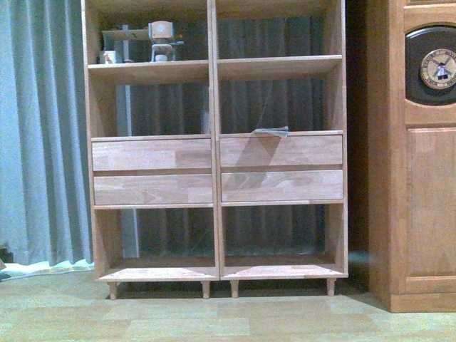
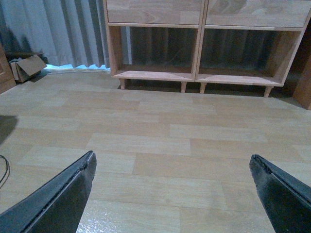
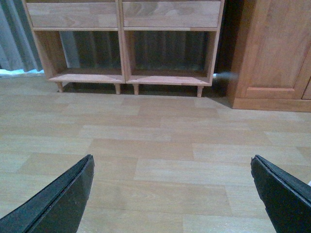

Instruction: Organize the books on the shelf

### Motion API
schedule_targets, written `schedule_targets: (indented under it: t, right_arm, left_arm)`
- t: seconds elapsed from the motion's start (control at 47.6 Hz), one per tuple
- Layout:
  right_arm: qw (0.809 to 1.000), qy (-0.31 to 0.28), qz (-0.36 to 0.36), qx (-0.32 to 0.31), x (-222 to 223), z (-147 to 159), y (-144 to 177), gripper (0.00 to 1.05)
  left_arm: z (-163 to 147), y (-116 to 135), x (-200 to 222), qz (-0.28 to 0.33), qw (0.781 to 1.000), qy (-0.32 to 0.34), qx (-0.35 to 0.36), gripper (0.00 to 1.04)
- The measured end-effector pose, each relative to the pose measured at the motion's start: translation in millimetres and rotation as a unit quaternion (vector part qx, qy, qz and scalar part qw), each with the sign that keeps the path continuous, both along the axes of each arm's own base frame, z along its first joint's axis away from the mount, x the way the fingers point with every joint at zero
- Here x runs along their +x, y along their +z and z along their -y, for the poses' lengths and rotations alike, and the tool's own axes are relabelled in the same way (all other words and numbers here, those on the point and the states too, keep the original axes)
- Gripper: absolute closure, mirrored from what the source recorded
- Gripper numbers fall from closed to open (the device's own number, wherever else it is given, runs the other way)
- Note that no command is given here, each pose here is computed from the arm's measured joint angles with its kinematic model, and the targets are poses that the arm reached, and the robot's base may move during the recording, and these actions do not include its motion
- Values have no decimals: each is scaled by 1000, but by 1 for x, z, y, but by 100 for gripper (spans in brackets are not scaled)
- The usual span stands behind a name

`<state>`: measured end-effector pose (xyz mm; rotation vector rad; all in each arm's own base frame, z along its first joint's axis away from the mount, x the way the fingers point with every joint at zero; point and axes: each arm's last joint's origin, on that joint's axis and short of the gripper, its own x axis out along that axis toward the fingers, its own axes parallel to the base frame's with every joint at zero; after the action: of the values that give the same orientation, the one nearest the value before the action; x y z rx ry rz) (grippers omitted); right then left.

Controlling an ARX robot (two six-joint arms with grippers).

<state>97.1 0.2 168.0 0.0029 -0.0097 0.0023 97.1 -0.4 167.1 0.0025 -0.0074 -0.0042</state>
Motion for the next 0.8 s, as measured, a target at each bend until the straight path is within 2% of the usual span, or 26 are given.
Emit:
schedule_targets:
  t: [0.798]
  right_arm:
    - [1000,0,0,0,0,0,0,7]
  left_arm:
    - [0,0,0,0,1000,0,0,7]
